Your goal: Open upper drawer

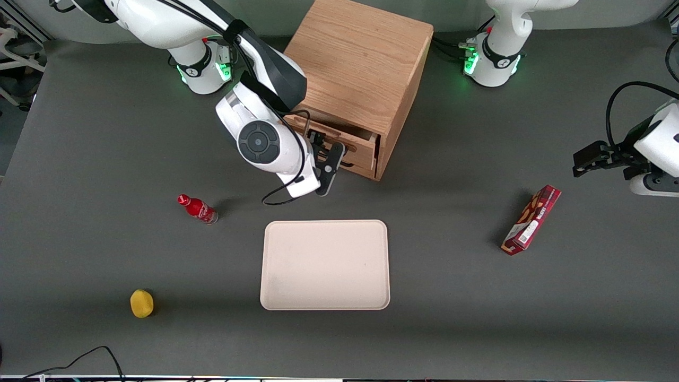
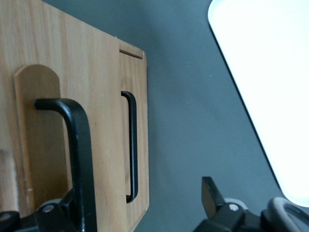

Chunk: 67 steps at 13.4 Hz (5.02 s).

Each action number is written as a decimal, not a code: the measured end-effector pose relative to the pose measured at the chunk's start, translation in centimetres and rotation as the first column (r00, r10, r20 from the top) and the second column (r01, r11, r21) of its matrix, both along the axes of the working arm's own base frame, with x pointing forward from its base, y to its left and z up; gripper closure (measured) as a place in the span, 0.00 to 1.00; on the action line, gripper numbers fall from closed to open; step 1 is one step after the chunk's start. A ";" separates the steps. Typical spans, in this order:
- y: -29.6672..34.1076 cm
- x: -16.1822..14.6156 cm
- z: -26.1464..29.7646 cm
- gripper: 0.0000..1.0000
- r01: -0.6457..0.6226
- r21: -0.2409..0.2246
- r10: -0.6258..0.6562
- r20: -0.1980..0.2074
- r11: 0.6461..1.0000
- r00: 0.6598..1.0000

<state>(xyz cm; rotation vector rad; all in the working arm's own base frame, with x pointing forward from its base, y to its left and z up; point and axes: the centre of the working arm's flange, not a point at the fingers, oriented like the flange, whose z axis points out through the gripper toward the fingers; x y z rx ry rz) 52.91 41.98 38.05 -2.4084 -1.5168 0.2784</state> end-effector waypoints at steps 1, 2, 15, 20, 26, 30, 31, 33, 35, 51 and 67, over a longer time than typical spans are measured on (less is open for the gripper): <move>-0.1 0.2 0.3 0.00 -0.002 -0.004 0.002 0.014 1.000 1.000; -0.2 0.5 0.5 0.00 -0.005 -0.009 0.005 0.027 1.000 1.000; -2.5 2.6 0.7 0.00 0.015 -0.044 -0.011 0.076 0.999 0.997; -5.0 4.7 1.8 0.00 0.053 -0.043 -0.049 0.106 0.998 0.993; -5.7 5.6 2.5 0.00 0.046 -0.038 -0.040 0.128 0.998 0.991; -5.7 6.3 2.0 0.00 0.049 -0.033 -0.044 0.136 0.998 0.990; -5.7 6.5 1.9 0.00 0.052 -0.027 -0.048 0.140 0.998 0.989; -5.6 7.0 1.7 0.00 0.057 -0.018 -0.054 0.145 0.998 0.988; -5.7 7.6 1.6 0.00 0.063 -0.012 -0.060 0.148 0.998 0.987; -10.7 12.7 1.3 0.00 0.107 -0.010 -0.102 0.227 0.994 0.969; -11.8 13.5 10.4 0.00 0.109 0.020 -0.111 0.243 0.994 0.964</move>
